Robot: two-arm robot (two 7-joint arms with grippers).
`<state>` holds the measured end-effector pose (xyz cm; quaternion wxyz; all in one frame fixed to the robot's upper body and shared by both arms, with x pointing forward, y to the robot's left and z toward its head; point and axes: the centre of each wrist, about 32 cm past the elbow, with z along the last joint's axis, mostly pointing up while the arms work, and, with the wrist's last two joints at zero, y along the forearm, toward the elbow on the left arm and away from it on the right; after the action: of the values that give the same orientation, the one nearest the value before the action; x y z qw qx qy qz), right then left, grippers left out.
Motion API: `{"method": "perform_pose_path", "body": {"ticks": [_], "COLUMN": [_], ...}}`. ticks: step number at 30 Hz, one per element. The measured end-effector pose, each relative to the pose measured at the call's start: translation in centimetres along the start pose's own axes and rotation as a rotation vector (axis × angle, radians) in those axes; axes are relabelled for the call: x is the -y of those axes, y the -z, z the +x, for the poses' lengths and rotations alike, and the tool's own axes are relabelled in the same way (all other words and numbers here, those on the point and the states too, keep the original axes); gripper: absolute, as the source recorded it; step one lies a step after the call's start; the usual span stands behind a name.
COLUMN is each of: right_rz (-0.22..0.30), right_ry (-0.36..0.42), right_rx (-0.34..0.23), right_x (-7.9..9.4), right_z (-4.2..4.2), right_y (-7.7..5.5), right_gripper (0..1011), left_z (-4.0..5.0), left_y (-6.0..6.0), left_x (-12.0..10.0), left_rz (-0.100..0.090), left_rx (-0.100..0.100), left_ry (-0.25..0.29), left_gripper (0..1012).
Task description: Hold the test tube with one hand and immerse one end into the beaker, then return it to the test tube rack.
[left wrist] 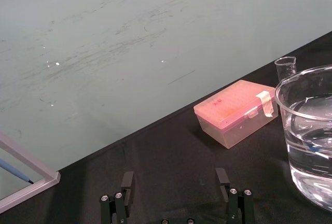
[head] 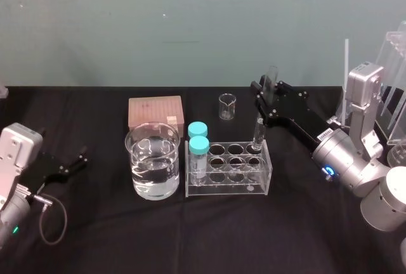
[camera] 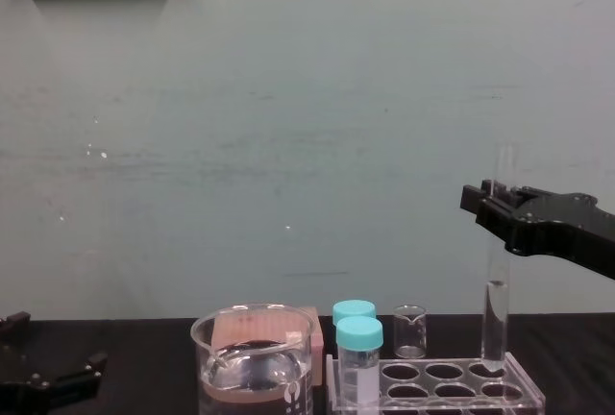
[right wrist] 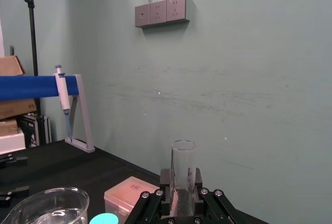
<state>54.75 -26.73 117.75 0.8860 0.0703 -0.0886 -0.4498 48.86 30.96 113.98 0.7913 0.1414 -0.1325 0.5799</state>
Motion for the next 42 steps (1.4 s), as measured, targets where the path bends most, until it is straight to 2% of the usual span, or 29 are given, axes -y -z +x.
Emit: {"method": "perform_pose_path", "body": {"ticks": [25, 42], "right_rz": [-0.007, -0.022], "right_ry": [-0.016, -0.009], "right_rx": [-0.014, -0.026], "right_x": [-1.1, -0.9], "right_z": [0.38, 0.54], "right_y": [1.4, 2.6], "right_gripper": [230, 230], "left_z": [0.0, 0.0], "left_y": [0.0, 0.0], "left_x": [0.0, 0.0], "left_rz": [0.0, 0.0], "left_rx": [0.0, 0.0], "left_ry": [0.0, 0.0], "left_gripper": [1000, 1000]}}
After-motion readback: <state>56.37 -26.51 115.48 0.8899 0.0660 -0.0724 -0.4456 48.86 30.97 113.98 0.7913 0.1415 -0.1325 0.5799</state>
